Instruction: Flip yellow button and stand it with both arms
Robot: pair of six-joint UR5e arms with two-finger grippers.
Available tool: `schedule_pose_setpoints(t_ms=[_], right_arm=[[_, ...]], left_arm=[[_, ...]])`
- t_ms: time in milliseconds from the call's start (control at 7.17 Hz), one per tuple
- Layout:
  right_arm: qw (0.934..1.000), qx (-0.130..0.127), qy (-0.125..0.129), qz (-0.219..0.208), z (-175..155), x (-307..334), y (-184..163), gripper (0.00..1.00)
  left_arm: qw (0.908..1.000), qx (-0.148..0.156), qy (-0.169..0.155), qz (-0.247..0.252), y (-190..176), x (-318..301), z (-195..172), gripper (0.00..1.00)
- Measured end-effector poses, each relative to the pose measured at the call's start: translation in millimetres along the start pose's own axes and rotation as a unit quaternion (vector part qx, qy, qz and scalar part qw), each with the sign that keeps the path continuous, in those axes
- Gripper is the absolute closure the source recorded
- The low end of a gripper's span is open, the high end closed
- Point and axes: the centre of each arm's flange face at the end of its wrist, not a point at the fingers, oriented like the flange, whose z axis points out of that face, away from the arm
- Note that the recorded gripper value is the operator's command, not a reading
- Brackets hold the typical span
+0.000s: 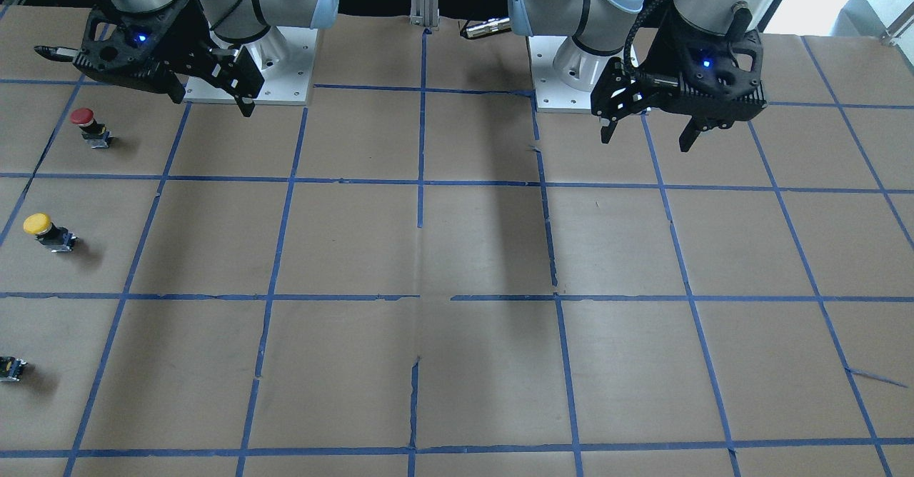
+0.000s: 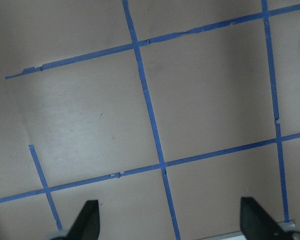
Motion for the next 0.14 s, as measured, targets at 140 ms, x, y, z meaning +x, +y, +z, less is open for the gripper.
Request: schedule_pose_setpoints(t_ms=[140], right_arm=[[1.0, -0.001, 0.001, 0.0, 0.4, 0.3, -0.1, 0.0]], left_arm=[[1.0, 0.0, 0.0, 0.0, -0.1, 0.0, 0.2, 0.0]])
